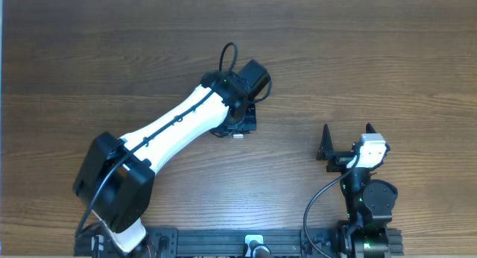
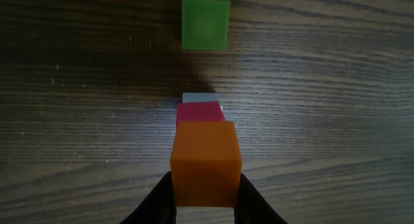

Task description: Stack Cubes

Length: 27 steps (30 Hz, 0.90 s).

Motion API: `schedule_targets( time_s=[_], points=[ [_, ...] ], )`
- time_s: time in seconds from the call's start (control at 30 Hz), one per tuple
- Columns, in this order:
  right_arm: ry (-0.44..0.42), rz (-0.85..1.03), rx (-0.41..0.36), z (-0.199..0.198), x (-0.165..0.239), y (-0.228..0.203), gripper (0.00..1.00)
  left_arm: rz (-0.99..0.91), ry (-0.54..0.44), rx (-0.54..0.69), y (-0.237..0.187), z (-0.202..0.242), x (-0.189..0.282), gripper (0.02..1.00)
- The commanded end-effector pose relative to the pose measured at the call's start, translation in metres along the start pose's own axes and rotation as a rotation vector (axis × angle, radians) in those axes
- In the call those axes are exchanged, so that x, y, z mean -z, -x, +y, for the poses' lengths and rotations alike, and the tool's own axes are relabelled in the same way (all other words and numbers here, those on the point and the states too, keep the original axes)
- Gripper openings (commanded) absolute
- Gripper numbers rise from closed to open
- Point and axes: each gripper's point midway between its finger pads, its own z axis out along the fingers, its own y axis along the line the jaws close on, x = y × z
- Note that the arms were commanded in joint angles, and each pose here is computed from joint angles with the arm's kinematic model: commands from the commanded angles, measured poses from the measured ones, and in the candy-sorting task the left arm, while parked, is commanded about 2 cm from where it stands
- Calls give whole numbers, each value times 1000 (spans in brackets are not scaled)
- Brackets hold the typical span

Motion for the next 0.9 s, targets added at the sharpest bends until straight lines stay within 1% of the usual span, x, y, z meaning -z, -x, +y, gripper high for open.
schedule_targets(
  time_s=[0.03,0.9],
  points=[
    [1,-4,-1,0,0,-1,993,-2,-11,-9,6,-4,-1,45],
    [1,-4,-1,0,0,-1,991,9,-10,-9,5,-5,-3,51]
  ],
)
